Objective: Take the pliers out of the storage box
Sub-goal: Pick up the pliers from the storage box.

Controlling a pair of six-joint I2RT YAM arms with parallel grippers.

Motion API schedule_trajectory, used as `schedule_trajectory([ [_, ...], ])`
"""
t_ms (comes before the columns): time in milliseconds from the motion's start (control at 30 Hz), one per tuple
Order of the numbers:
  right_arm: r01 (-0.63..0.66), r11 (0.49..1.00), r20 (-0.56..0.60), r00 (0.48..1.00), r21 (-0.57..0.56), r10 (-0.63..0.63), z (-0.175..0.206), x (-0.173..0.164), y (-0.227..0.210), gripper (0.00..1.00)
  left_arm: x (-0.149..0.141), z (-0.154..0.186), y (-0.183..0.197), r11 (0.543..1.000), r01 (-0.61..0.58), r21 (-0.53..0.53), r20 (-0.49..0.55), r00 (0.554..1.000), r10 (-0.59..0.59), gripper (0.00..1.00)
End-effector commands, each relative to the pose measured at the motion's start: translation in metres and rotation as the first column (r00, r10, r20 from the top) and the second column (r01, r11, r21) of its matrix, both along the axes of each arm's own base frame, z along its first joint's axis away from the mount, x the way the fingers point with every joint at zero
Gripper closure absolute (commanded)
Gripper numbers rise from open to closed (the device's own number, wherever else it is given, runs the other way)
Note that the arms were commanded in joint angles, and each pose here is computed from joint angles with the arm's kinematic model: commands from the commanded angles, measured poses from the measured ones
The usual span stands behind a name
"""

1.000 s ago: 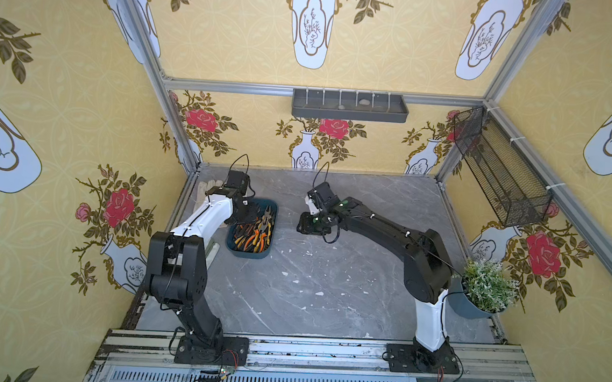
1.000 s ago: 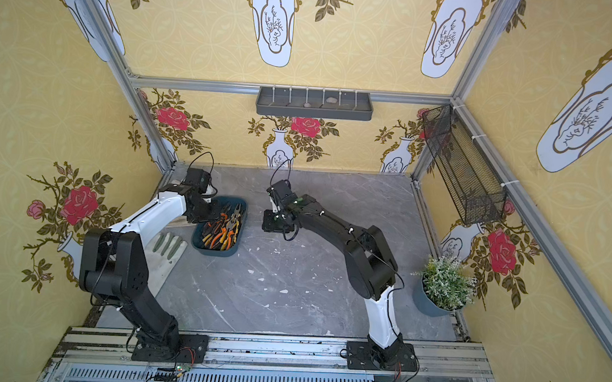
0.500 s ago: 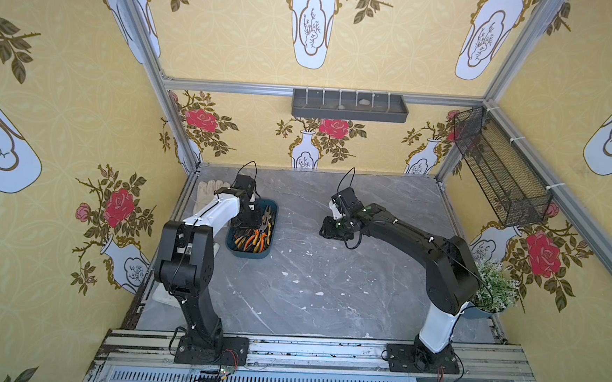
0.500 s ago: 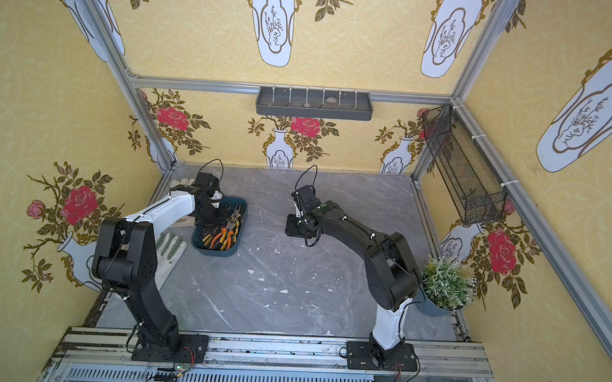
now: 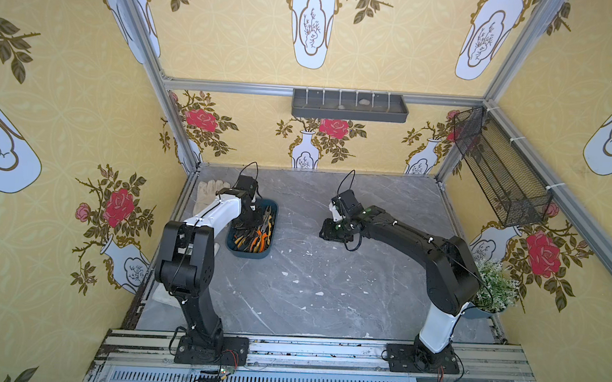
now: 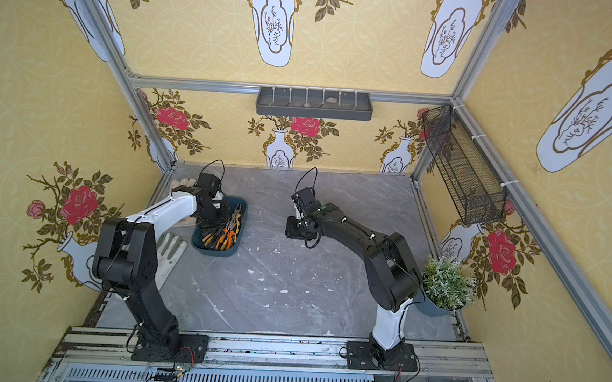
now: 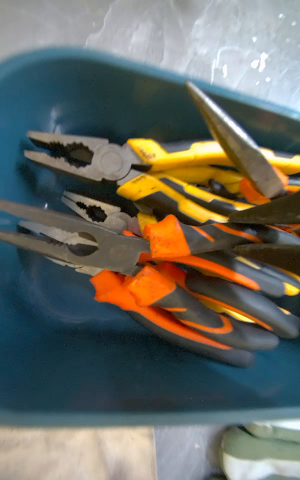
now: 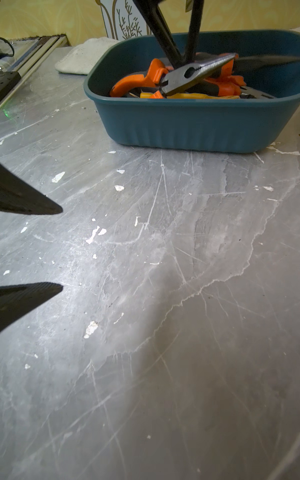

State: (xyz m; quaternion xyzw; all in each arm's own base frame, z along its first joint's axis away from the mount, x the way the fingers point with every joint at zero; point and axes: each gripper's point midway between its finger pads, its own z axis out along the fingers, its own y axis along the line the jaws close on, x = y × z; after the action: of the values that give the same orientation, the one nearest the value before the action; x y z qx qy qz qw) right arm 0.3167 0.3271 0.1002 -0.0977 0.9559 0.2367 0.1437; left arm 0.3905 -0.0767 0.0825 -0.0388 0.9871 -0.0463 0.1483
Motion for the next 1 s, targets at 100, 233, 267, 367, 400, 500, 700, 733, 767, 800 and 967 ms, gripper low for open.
schedule_trajectory([
  [100,0.005,0.999,0.021,1.000,0.032,-0.006,0.008,0.003,0.004,0.56,0.004,0.042,-0.009,1.000,0.017,-0.003,0.067,0.998,-0.017,0.98],
  [233,0.006,0.999,0.022,1.000,0.035,-0.007,0.010,0.000,0.004,0.57,0.007,0.056,-0.017,1.000,0.025,-0.020,0.095,0.995,-0.023,0.97],
  [267,0.007,0.999,0.022,1.000,0.032,-0.008,0.010,0.000,0.003,0.57,0.007,0.056,-0.019,0.999,0.026,-0.022,0.094,0.995,-0.024,0.97],
  [367,0.008,1.000,0.021,1.000,0.030,-0.009,0.010,-0.001,0.002,0.57,0.004,0.052,-0.027,0.999,0.032,-0.029,0.081,0.996,-0.029,0.96],
  [400,0.011,1.000,0.020,1.000,0.029,-0.011,0.009,-0.002,0.001,0.57,0.003,0.048,-0.032,0.999,0.034,-0.037,0.074,0.997,-0.032,0.96],
  [500,0.014,1.000,0.015,1.000,0.027,-0.015,0.007,-0.003,-0.001,0.57,-0.003,0.033,-0.047,0.997,0.040,-0.065,0.050,0.998,-0.037,0.95],
  [700,0.014,1.000,0.010,1.000,0.023,-0.014,0.005,-0.007,-0.003,0.57,-0.008,0.007,-0.060,0.997,0.041,-0.058,0.014,0.999,-0.040,0.92],
  [733,0.015,1.000,0.009,1.000,0.021,-0.015,0.005,-0.008,-0.004,0.57,-0.008,0.005,-0.060,0.998,0.041,-0.055,0.010,0.999,-0.040,0.91],
  [767,0.014,1.000,0.010,1.000,0.019,-0.014,0.005,-0.008,-0.004,0.56,-0.009,0.004,-0.060,0.998,0.041,-0.054,0.007,0.999,-0.041,0.89],
  [800,0.016,1.000,0.011,1.000,0.018,-0.016,0.005,-0.008,-0.005,0.56,-0.008,0.005,-0.061,0.997,0.045,-0.056,0.008,0.999,-0.045,0.85],
  [967,0.017,1.000,0.008,1.000,0.015,-0.017,0.003,-0.007,-0.006,0.56,-0.008,0.018,-0.061,0.995,0.084,-0.046,0.018,0.996,-0.084,0.48],
])
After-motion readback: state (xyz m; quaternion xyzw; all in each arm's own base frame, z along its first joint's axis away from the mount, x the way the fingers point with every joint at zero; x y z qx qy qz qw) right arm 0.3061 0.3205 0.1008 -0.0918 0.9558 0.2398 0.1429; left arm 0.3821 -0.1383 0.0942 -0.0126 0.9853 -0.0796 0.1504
